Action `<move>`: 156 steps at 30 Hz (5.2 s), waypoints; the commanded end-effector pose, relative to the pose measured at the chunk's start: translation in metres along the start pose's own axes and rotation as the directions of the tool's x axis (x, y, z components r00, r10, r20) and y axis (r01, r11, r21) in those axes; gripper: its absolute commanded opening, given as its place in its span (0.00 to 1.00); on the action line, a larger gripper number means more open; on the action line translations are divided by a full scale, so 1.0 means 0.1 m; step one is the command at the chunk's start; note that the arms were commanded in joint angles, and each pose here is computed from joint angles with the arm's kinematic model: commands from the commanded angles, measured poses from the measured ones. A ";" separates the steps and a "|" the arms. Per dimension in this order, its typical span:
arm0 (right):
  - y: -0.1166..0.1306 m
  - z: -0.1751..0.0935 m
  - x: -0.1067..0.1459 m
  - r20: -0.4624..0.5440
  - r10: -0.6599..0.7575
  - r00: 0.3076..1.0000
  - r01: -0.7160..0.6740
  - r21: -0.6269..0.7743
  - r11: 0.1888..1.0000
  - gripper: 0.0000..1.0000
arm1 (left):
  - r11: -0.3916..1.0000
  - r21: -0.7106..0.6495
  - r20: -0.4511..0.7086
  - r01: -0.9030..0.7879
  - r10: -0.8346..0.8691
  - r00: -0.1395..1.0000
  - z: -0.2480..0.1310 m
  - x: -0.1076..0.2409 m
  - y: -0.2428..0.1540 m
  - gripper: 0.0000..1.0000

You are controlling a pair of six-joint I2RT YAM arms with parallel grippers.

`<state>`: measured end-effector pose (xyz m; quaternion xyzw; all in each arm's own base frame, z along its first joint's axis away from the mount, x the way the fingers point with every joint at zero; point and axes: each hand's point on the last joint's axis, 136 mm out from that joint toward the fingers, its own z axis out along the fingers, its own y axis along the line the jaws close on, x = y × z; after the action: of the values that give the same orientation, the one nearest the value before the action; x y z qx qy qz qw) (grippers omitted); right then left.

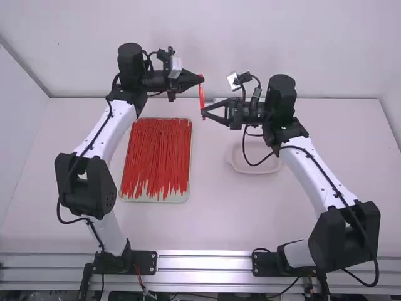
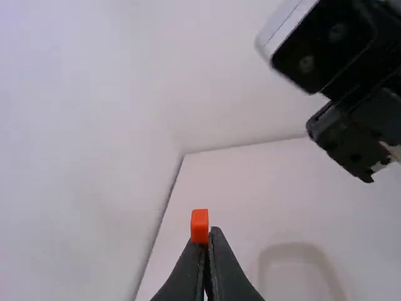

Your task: Fasten the cable tie

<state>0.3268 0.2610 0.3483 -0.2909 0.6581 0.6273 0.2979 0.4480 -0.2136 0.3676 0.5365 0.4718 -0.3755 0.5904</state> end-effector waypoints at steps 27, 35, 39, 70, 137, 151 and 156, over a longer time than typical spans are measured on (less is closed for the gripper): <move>0.03 0.18 -0.09 0.035 0.084 0.996 -0.085 0.030 0.996 0.00 | 0.921 0.164 0.148 -0.354 0.332 0.932 -0.12 -0.31 -0.31 0.02; 0.01 0.22 -0.11 0.054 0.067 0.996 -0.070 0.050 0.996 0.00 | 0.893 0.157 0.165 -0.423 0.399 0.902 -0.10 -0.37 -0.31 0.02; 0.00 0.22 -0.12 0.058 0.064 0.996 -0.068 0.055 0.996 0.00 | 0.886 0.153 0.167 -0.438 0.413 0.895 -0.11 -0.38 -0.31 0.02; -0.06 0.19 -0.17 0.082 0.029 0.996 -0.036 0.086 0.996 0.00 | 0.880 0.164 0.181 -0.445 0.416 0.891 -0.06 -0.48 -0.34 0.02; -0.12 0.06 -0.31 0.138 0.022 0.990 -0.038 0.119 0.992 0.00 | 0.867 0.176 0.196 -0.466 0.433 0.880 -0.02 -0.45 -0.39 0.02; -0.19 -0.05 -0.39 0.170 0.034 0.985 -0.059 0.142 0.988 0.00 | 0.866 0.191 0.208 -0.463 0.425 0.881 0.04 -0.47 -0.44 0.02; -0.21 -0.06 -0.43 0.189 0.022 0.982 -0.053 0.159 0.986 0.00 | 0.863 0.203 0.218 -0.463 0.421 0.880 0.10 -0.48 -0.49 0.02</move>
<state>0.3610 0.2599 0.3571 -0.2022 0.6846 0.6084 0.3467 0.4019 -0.2290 0.3899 0.6539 0.2634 -0.3294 0.6280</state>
